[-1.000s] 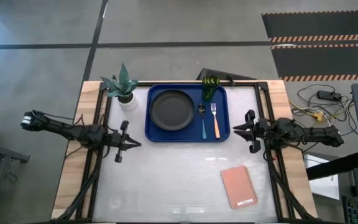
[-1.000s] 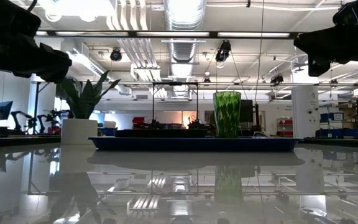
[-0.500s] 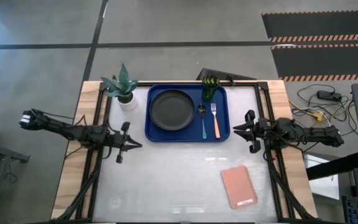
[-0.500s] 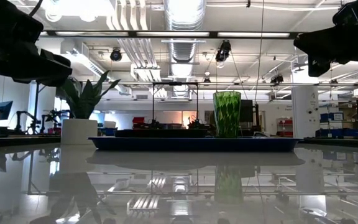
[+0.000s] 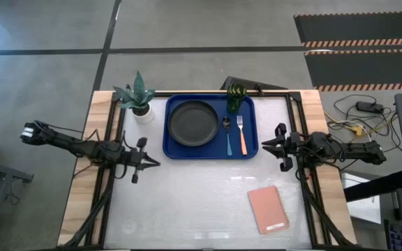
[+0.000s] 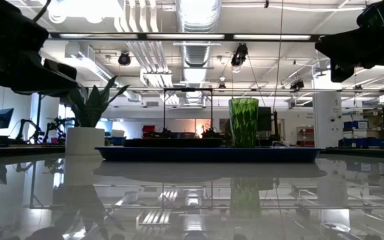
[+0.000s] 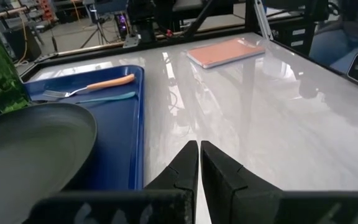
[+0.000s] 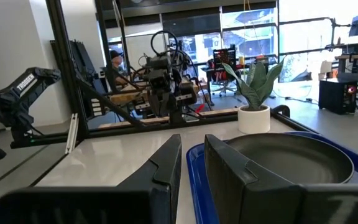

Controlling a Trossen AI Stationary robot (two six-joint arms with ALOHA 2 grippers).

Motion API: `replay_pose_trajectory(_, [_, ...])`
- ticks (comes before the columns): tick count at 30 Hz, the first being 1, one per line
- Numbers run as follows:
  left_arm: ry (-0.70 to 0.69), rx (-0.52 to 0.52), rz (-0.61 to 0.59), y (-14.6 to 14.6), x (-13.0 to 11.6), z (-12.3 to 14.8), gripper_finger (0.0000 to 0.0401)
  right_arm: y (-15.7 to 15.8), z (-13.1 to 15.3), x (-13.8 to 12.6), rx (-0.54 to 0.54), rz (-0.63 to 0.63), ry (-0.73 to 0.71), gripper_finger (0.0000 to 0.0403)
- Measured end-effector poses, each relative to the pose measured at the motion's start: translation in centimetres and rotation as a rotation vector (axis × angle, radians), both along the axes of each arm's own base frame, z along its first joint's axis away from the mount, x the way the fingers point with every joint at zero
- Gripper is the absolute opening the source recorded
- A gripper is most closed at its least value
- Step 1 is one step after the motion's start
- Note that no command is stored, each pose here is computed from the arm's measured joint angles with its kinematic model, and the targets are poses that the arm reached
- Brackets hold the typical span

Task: Pick and place plate/cup/fork/spoon on tray
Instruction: Return to Home Position

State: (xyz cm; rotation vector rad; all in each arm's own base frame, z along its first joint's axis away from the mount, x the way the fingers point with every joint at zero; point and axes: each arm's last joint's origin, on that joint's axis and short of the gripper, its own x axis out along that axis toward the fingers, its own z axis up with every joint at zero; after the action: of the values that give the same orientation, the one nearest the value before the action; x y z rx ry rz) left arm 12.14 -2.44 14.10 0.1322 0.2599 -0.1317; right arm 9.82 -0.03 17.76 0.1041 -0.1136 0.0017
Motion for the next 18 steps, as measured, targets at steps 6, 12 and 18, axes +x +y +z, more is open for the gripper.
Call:
replay_pose_trajectory(6, [0.018, 0.004, 0.0, -0.01, 0.07, -0.19, 0.0, 0.0, 0.0, 0.0, 0.0, 0.0, 0.0, 0.006])
replay_pose_trajectory(12, [0.034, 0.008, 0.0, -0.03, 0.12, -0.37, 0.0, 0.0, 0.0, 0.0, 0.0, 0.0, 0.0, 0.006])
replay_pose_trajectory(18, [0.049, 0.011, 0.0, -0.04, 0.17, -0.52, 0.0, 0.0, -0.01, 0.0, 0.0, 0.0, 0.0, 0.006])
